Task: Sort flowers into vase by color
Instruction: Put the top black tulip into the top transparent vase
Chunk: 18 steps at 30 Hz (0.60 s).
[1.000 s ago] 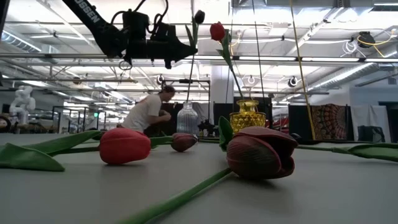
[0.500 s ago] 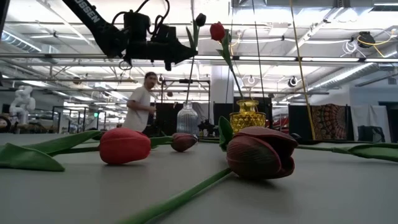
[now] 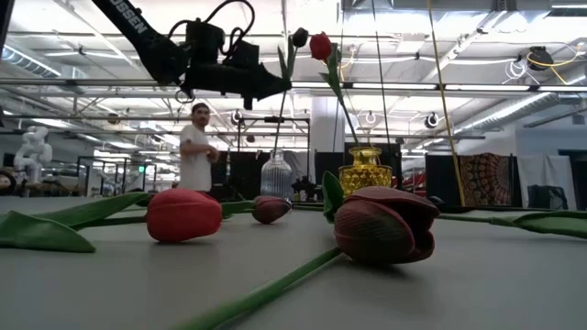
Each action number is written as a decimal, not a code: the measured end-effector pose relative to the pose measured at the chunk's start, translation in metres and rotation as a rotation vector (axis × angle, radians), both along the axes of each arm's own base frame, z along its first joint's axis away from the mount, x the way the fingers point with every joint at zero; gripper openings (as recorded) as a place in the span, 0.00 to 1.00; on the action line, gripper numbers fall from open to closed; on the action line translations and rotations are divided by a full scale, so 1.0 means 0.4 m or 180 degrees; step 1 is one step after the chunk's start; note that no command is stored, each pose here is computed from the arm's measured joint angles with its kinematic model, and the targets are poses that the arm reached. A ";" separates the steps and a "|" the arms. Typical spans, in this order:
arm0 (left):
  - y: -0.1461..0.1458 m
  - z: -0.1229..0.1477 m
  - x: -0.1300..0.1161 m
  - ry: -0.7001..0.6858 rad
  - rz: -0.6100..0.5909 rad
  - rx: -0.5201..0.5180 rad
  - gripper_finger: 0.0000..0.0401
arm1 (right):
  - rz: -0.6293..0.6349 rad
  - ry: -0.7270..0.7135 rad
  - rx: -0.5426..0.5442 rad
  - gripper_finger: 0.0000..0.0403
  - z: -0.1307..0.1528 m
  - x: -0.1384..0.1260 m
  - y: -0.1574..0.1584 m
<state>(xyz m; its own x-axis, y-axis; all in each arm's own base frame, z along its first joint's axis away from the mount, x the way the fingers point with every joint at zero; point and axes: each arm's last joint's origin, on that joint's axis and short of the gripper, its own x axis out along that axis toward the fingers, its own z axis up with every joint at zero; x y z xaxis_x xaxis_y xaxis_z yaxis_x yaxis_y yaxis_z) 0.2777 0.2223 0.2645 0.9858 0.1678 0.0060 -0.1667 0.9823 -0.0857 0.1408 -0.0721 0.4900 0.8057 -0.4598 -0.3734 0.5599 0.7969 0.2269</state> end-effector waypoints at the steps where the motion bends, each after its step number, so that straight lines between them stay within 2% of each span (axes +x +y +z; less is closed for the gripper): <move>1: 0.000 -0.001 0.000 0.0014 0.0000 -0.0014 0.05 | -0.0001 -0.0001 0.0000 0.46 0.000 0.000 0.000; 5: -0.001 -0.002 0.000 0.0022 -0.0004 -0.0024 0.07 | 0.0000 -0.0001 -0.0001 0.46 0.000 0.000 0.000; 13: -0.003 -0.012 0.003 0.0124 -0.0001 -0.0140 0.23 | 0.0031 0.0037 -0.0068 0.46 0.000 0.000 0.000; 18: -0.011 -0.014 0.008 0.0133 -0.0021 -0.0231 0.26 | 0.0031 0.0041 -0.0071 0.46 0.000 0.000 0.000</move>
<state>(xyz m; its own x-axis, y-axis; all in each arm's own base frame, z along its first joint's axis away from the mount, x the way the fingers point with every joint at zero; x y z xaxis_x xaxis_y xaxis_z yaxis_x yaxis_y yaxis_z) 0.2811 0.2180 0.2588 0.9860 0.1598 -0.0472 -0.1651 0.9748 -0.1499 0.1407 -0.0721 0.4900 0.8054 -0.4602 -0.3735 0.5548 0.8071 0.2020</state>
